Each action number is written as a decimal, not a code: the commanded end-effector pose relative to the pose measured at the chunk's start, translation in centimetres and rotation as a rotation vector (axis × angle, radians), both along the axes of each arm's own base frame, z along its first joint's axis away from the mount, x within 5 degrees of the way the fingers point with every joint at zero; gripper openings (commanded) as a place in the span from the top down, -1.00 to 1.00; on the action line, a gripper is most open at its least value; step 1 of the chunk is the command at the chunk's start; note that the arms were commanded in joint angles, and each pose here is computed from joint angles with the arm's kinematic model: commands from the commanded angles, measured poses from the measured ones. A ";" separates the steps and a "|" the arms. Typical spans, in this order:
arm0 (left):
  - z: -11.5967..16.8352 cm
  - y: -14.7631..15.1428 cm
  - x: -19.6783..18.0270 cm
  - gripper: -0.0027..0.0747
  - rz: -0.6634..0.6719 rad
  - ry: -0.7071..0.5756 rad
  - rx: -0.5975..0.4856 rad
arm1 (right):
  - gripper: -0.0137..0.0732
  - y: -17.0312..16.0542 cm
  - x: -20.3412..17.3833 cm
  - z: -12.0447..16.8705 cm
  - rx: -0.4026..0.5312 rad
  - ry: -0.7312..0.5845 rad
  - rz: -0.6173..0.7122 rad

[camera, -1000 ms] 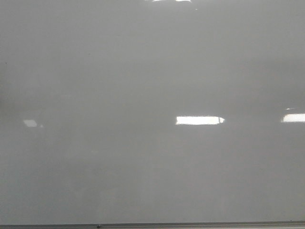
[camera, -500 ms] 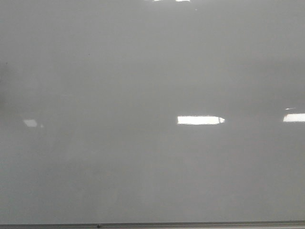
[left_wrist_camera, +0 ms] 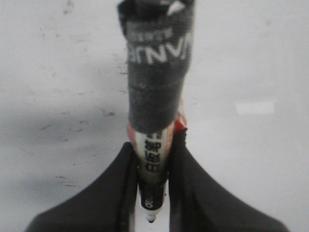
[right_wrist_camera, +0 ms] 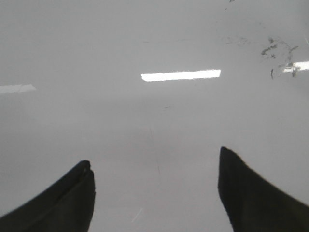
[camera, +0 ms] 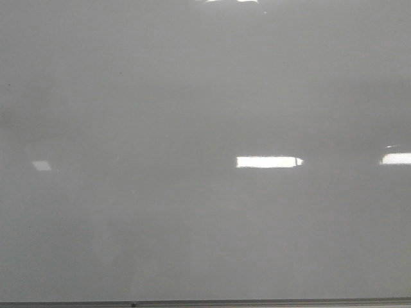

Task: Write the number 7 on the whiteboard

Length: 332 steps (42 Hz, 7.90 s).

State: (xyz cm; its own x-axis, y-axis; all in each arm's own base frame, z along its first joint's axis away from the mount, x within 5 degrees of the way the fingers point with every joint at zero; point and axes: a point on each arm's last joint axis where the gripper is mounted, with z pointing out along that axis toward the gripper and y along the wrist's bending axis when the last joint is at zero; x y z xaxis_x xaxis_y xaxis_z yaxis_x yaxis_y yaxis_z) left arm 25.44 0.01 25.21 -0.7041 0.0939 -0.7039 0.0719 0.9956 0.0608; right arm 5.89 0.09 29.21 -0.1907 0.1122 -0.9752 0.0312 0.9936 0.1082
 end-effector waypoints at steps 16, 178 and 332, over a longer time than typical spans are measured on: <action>6.5 -11.5 -3.6 0.98 -0.760 -0.091 0.251 | -0.59 0.7 1.6 2.9 -0.071 0.134 0.122; 11.2 -11.4 -18.7 0.98 -1.214 -0.519 0.046 | 0.84 18.9 23.8 8.2 -0.127 0.229 0.893; 10.1 -14.7 -16.8 0.99 -1.229 -0.402 0.037 | 0.59 21.4 7.7 13.3 -0.292 0.227 1.518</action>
